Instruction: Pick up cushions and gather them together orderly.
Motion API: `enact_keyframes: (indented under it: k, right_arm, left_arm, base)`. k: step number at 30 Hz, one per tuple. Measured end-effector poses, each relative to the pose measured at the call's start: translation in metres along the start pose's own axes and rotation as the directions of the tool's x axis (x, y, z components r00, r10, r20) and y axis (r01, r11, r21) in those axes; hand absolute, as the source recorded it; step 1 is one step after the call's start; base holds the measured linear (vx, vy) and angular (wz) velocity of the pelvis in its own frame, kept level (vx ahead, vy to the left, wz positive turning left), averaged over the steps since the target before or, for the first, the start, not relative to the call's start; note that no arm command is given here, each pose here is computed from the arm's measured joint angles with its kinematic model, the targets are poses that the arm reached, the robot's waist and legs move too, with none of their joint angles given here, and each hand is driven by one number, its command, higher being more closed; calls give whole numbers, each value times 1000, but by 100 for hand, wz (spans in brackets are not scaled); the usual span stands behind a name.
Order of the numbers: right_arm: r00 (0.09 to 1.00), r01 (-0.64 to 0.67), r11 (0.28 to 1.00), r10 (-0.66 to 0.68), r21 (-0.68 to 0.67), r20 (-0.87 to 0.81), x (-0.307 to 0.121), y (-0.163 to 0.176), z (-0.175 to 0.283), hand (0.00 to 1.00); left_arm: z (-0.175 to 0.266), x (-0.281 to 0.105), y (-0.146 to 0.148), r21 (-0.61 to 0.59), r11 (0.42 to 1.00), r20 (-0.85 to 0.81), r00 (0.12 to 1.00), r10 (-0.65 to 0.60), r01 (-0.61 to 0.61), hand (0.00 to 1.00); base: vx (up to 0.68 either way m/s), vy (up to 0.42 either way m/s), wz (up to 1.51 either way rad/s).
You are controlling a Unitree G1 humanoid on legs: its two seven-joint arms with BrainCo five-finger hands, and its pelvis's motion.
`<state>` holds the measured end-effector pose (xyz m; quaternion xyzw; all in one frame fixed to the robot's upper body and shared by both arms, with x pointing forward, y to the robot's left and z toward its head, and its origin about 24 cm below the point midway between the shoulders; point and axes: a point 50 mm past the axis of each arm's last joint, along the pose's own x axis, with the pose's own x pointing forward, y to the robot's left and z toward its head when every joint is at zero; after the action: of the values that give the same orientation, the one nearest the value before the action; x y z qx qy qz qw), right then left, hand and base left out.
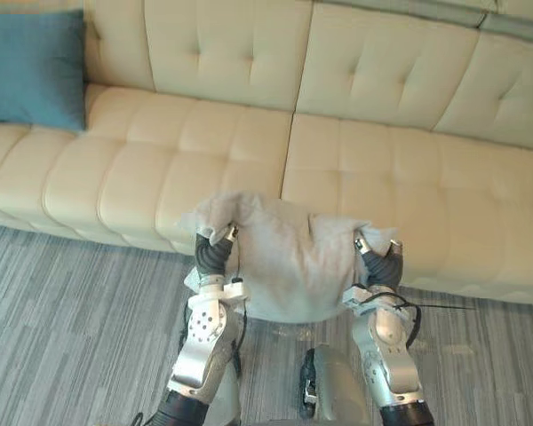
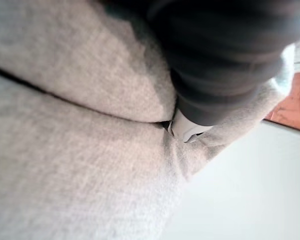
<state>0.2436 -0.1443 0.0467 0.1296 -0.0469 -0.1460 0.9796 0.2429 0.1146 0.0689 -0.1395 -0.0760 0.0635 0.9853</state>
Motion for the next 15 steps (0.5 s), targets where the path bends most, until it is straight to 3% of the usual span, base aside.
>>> enact_keyframes:
  k: [5,8,15]
  right_arm:
    - [996,-34,996,27,-80,-83,2,-11,-18,100]
    - [993,-31,993,17,-115,-119,-2,-21,-24,100]
    - [999,7,995,-11,-96,-46,-17,-36,-2,100]
  left_arm:
    - [-12,0,8,58,998,-47,999,-25,28,100]
    - [-31,-7,10,90,995,-134,990,-33,46,100]
    - [-42,-22,-2,13,998,-200,978,-50,54,100]
  base:
    - [229,-22,-27]
    - [403,-263,51]
    - [468,-248,22]
